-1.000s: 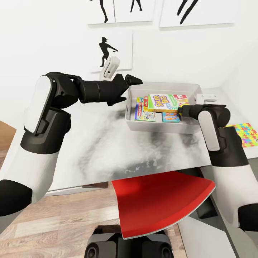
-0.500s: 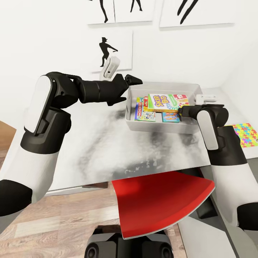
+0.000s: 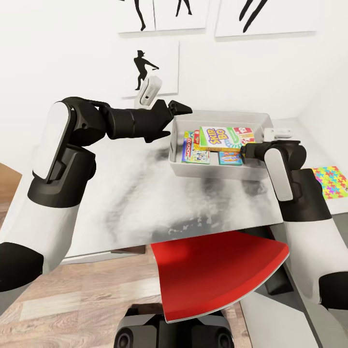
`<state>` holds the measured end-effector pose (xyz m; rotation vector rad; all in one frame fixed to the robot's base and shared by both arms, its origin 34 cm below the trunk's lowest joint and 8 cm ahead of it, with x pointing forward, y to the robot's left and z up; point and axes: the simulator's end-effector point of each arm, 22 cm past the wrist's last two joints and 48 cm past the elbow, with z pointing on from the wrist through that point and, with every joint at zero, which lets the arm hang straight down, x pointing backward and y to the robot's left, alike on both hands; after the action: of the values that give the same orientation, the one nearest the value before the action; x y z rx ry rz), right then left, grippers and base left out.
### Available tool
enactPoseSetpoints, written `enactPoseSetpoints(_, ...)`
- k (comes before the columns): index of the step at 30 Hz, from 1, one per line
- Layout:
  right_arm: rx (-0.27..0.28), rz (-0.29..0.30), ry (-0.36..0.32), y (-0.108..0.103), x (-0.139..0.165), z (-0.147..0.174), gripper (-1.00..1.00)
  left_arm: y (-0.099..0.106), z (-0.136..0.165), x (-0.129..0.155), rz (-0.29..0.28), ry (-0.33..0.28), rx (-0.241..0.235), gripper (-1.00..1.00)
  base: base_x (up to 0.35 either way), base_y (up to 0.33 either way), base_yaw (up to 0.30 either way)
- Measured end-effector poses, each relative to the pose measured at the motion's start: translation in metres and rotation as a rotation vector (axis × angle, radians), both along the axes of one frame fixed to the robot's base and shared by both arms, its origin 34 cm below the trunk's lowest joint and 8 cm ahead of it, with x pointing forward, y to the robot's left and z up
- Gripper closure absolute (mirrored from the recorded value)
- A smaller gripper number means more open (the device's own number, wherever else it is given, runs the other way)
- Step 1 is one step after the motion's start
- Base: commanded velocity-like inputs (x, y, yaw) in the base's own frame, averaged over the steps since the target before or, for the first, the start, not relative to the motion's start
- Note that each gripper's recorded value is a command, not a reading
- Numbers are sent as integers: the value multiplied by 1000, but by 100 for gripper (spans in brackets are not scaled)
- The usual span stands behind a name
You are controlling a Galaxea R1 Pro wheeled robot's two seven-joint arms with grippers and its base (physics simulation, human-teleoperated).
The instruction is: Put all the toys in the child's room - the three board games (two on the bed and one on the table), the two jigsaw puzzles on the table, and the tennis ball on the table - inside the toy box on the table in the child's room.
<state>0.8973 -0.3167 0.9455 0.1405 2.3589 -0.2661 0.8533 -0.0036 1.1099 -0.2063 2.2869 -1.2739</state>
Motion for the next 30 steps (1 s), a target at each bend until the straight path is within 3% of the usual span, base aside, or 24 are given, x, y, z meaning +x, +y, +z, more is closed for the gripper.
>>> enactPoseSetpoints(3, 0, -1, -1, 0, 1, 1, 100, 0, 0, 0, 0, 0, 0, -100, 0, 0, 0)
enactPoseSetpoints(4, -1, -2, -1, 0, 1, 1, -100, 0, 0, 0, 0, 0, 0, -100, 0, 0, 0)
enactPoseSetpoints(30, -3, -5, -5, -2, 3, 3, -100, 0, 0, 0, 0, 1, 1, -100, 0, 0, 0)
